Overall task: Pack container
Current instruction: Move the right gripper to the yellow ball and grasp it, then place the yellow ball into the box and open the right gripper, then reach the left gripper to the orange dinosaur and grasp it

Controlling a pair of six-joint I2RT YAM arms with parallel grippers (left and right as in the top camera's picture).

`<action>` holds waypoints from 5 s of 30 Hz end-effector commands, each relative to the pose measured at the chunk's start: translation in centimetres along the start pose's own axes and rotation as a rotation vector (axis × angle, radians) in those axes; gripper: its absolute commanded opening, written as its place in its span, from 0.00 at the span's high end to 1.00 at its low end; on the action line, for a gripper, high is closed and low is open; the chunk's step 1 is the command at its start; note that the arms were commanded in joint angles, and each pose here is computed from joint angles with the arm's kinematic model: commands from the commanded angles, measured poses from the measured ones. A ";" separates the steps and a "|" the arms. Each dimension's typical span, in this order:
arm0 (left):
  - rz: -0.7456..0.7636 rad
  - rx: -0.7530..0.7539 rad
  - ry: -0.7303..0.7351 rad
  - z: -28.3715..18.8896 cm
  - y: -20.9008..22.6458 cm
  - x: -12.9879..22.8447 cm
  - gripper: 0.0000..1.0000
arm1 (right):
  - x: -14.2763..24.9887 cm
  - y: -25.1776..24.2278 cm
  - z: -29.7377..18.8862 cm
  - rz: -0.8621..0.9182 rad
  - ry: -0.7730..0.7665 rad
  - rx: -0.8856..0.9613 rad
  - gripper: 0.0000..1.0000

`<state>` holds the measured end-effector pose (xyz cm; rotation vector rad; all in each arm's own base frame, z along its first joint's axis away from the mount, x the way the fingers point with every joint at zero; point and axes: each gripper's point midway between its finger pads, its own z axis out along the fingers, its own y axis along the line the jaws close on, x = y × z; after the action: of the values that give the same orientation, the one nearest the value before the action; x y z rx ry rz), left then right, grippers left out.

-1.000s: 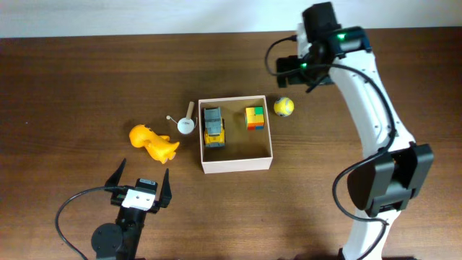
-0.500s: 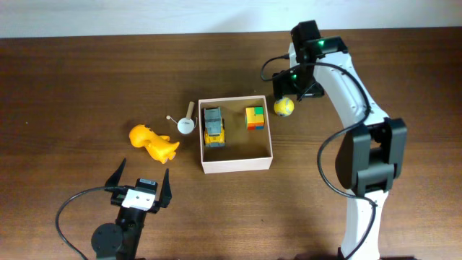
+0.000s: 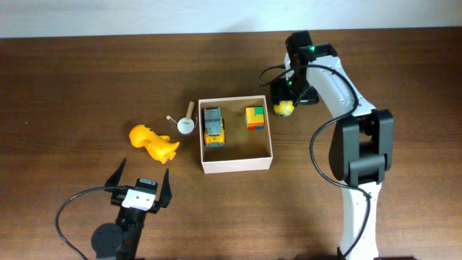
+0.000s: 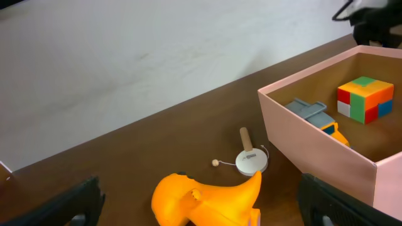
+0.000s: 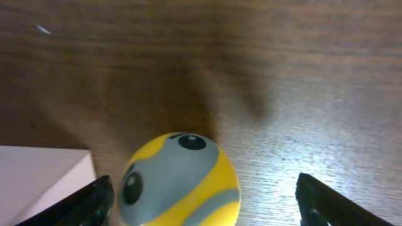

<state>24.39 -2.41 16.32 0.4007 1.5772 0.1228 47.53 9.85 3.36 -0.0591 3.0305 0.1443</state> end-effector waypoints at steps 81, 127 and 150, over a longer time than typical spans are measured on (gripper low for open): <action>0.011 -0.004 0.003 0.0 0.1 0.2 0.01 | 5.7 16.4 -6.6 -0.557 0.082 -0.185 0.22; -0.118 -0.016 0.006 -0.1 2.2 -5.2 0.01 | 1.6 -20.4 -11.3 0.671 -0.013 0.084 0.01; -0.564 0.429 0.982 11.7 0.8 -4.1 0.01 | 1.6 -20.4 -11.3 0.671 -0.013 0.085 0.01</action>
<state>35.09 -4.33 21.00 0.2682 2.6083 -0.4468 45.57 -11.83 12.63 0.9481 2.9042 0.0560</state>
